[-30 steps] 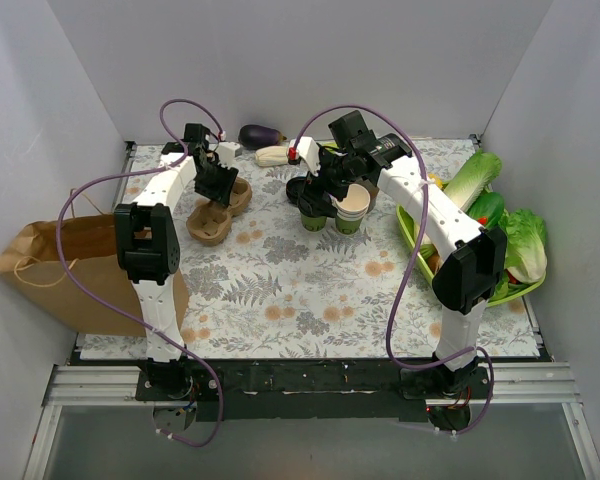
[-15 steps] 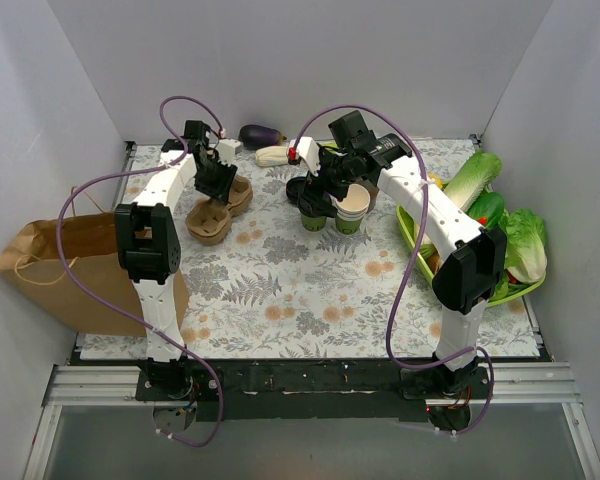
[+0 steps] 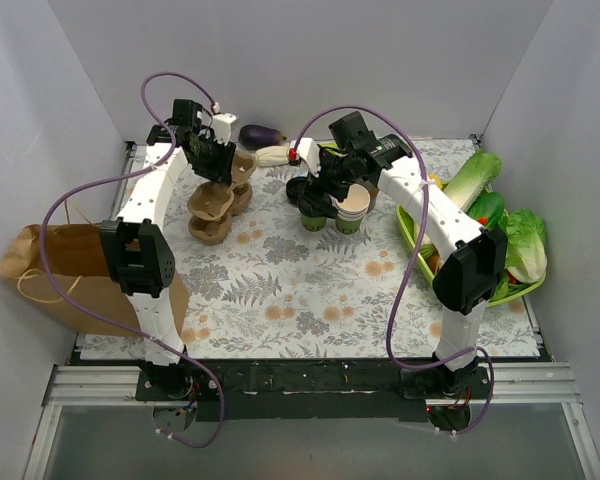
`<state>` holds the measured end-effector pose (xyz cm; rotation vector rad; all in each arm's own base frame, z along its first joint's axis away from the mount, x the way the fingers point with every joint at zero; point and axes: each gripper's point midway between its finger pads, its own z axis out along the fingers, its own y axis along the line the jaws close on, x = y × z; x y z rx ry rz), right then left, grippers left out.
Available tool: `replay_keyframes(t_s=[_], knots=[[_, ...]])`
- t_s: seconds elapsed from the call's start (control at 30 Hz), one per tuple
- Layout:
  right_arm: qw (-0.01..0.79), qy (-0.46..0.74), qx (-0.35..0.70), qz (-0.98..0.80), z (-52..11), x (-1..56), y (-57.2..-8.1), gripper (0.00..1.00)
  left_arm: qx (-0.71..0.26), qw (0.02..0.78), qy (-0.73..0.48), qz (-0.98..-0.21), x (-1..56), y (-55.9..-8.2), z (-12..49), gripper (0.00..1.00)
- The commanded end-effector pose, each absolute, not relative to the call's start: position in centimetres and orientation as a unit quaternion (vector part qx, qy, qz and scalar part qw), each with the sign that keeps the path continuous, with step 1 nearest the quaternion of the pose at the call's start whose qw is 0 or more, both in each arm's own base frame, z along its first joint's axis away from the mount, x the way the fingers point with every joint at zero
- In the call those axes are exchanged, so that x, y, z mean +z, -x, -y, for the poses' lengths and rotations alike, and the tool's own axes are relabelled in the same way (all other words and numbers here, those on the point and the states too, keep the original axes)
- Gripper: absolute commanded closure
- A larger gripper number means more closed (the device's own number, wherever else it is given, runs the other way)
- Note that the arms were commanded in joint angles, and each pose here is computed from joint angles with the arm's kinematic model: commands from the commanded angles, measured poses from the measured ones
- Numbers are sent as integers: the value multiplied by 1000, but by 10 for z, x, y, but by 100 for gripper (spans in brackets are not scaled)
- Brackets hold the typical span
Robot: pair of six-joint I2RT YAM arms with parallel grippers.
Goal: Pack the takeout coffee
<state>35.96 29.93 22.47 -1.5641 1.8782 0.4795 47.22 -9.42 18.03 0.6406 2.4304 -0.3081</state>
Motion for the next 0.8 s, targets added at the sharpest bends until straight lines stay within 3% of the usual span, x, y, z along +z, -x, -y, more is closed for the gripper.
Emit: replay_keyframes(t_s=[0.0, 0.2, 0.3, 0.43, 0.5, 0.77], knots=[[352, 587, 185, -705, -290, 255, -352, 4, -175, 354, -298, -869, 264, -416, 141, 100], [358, 581, 192, -706, -273, 265, -337, 4, -257, 284, -402, -832, 252, -303, 184, 99], [358, 574, 189, -712, -264, 266, -333, 4, -275, 215, -439, -828, 218, -247, 190, 99], [357, 569, 183, -718, -256, 267, -329, 4, -283, 180, -486, -807, 194, -186, 180, 99], [356, 569, 175, -721, -250, 263, -327, 4, -276, 159, -510, -799, 171, -165, 173, 98], [329, 572, 171, -731, -239, 245, -313, 4, -246, 210, -616, -718, 136, -150, 163, 98]])
